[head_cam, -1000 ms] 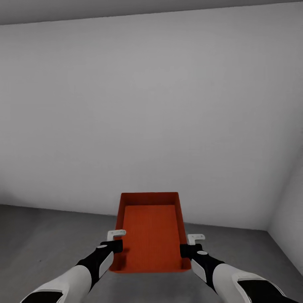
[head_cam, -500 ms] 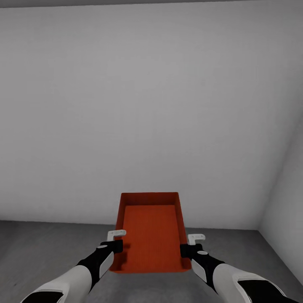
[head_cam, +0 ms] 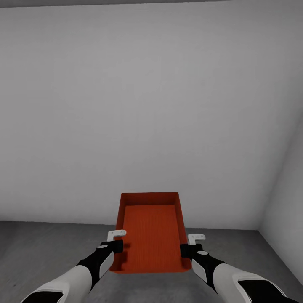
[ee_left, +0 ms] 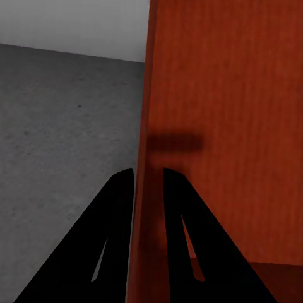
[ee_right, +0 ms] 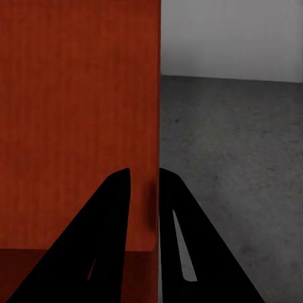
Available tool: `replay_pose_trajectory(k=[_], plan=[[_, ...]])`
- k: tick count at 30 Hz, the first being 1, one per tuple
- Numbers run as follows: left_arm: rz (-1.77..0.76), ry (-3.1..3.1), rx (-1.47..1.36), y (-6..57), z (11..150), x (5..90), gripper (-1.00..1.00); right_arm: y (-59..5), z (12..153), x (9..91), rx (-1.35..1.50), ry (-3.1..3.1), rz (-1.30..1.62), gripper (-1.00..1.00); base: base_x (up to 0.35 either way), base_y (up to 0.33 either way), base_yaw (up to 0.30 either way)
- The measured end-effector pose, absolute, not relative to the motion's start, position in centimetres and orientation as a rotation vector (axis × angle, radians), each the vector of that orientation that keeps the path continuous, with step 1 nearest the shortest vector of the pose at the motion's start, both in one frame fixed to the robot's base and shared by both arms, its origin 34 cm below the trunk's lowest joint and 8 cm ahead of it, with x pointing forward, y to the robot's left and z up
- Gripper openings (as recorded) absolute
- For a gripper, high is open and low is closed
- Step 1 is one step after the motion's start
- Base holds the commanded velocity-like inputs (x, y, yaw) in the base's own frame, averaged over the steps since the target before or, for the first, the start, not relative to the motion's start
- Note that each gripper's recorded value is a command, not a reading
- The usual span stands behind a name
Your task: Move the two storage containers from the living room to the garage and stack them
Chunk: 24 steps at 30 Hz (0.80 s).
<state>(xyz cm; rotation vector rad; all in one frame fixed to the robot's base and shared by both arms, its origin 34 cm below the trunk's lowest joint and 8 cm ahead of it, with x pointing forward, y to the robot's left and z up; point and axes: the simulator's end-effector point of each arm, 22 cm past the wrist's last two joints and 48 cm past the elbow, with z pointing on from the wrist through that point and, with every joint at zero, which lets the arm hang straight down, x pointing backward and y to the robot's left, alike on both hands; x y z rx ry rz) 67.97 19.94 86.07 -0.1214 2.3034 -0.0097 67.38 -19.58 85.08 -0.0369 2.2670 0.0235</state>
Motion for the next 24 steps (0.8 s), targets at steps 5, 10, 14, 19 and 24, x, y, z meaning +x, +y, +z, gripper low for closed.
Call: replay_pose_trajectory(k=[5, 10, 14, 19, 24], plan=[[-0.010, 2.305, -0.121, 20.0, 86.0, 68.0, -1.00, -19.5, 85.0, 67.3, -0.036, 2.269, 0.023, -1.00, 0.000, 0.000, 0.000], [-0.010, 2.313, -0.121, 20.0, 85.6, 67.9, -1.00, -19.5, 84.6, 67.2, -0.037, 2.276, 0.023, -1.00, 0.000, 0.000, 0.000], [-0.010, 2.319, -0.122, 20.0, 85.2, 67.7, -1.00, -19.5, 84.2, 67.1, -0.038, 2.283, 0.023, -1.00, 0.000, 0.000, 0.000], [-0.009, 2.327, -0.122, 20.0, 84.7, 67.6, -1.00, -19.5, 83.8, 67.0, -0.038, 2.291, 0.023, -1.00, 0.000, 0.000, 0.000], [-0.009, 2.335, -0.123, 20.0, 84.3, 67.5, -1.00, -19.5, 83.4, 66.9, -0.037, 2.298, 0.023, -1.00, 0.000, 0.000, 0.000]])
